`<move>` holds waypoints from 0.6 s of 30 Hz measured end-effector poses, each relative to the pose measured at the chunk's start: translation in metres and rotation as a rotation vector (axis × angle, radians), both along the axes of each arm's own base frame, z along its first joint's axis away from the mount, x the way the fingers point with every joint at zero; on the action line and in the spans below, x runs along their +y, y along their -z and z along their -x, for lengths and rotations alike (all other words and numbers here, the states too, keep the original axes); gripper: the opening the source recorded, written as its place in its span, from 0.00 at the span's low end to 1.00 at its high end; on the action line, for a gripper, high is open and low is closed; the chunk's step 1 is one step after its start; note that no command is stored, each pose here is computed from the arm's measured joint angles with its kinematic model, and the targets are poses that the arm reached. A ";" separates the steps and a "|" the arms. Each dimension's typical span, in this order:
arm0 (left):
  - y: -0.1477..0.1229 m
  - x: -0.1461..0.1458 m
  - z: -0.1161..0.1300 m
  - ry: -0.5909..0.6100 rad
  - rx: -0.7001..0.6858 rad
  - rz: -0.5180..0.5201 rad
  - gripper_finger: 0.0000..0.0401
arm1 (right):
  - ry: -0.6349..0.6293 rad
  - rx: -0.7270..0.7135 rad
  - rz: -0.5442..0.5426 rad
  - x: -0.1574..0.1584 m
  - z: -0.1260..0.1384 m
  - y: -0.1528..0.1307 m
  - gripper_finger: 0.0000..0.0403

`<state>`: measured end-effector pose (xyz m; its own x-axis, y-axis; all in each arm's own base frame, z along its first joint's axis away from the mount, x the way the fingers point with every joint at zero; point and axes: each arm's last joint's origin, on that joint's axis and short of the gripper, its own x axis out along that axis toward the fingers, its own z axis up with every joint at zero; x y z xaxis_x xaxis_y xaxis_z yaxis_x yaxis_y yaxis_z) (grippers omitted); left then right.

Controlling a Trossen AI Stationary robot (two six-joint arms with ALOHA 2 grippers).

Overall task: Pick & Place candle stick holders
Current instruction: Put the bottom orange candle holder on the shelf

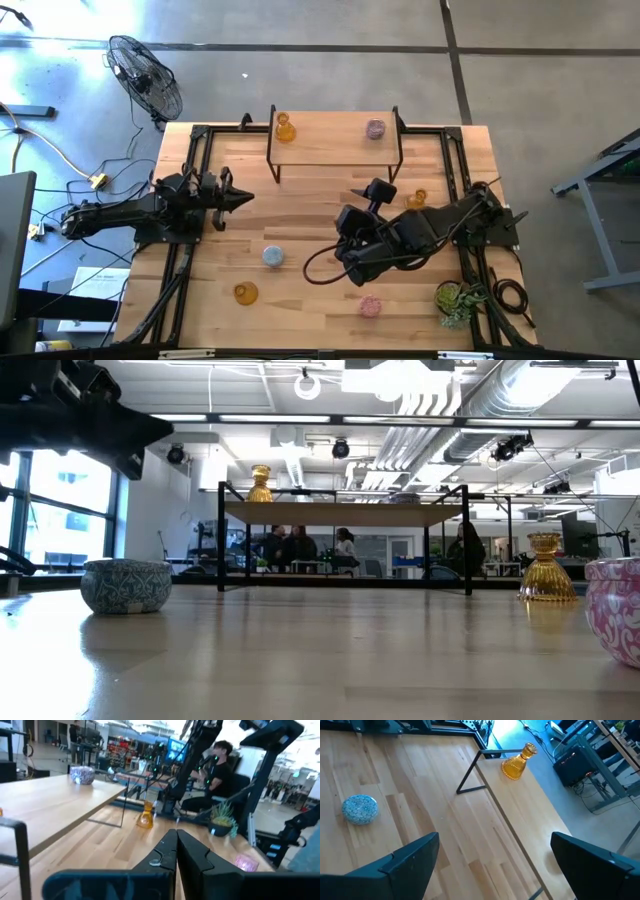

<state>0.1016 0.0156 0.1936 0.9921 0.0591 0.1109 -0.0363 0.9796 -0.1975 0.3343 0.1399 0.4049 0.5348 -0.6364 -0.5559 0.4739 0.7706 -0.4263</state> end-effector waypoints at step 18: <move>0.004 -0.002 0.000 0.061 0.046 0.038 0.31 | 0.000 0.001 -0.001 0.000 0.000 0.000 0.94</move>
